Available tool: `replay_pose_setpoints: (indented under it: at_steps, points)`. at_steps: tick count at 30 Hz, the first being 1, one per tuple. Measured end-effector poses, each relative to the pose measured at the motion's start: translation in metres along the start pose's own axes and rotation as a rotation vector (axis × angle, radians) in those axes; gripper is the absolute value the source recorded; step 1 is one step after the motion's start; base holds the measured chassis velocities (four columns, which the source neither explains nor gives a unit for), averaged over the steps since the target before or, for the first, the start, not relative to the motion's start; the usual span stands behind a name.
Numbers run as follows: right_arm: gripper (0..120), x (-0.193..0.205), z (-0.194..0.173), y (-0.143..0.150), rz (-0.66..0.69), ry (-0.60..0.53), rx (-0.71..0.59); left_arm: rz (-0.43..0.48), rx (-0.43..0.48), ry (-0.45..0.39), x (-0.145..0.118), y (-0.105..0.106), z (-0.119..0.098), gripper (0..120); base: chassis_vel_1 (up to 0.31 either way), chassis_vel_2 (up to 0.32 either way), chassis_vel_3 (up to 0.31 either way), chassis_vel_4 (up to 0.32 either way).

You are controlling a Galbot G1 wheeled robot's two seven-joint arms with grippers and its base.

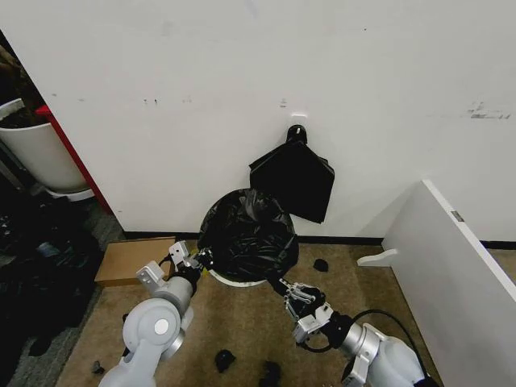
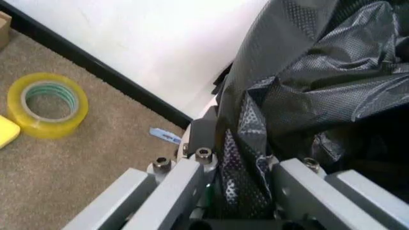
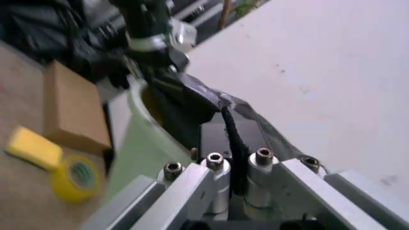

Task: Place the garbage bag over the trash bin.

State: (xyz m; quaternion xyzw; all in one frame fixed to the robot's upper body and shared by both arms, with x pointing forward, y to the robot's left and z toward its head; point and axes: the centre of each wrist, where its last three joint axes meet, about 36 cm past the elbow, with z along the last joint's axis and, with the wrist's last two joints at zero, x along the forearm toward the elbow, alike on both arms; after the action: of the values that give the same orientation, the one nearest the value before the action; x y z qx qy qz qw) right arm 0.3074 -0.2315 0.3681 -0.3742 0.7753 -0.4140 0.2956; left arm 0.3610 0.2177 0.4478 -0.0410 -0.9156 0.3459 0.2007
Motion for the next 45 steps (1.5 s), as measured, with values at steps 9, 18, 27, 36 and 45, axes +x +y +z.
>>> replay_pose_setpoints:
  at_steps: [9,18,27,36,45]
  points:
    - [0,0.011,0.014,-0.003,-0.181,-0.09,-0.309,0.007,0.026,-0.015,0.002,-0.001,-0.004,0,0.0,0.0,0.0,0.0]
    - [0,0.034,0.066,-0.004,-0.418,-0.009,-0.167,0.048,0.104,-0.025,0.016,-0.009,-0.016,0,0.0,0.0,0.0,0.0]
    - [0,0.049,0.109,0.012,-0.249,0.176,0.04,0.072,0.088,0.008,0.026,-0.018,-0.014,0,0.0,0.0,0.0,0.0]
    - [22,0.084,0.108,0.02,0.006,0.353,-0.261,0.005,0.008,-0.081,0.008,-0.002,0.001,0,0.0,0.0,0.0,0.0]
    - [55,0.023,0.008,0.003,0.602,0.487,-0.741,-0.019,-0.065,-0.11,-0.005,0.005,0.032,0,0.0,0.0,0.0,0.0]
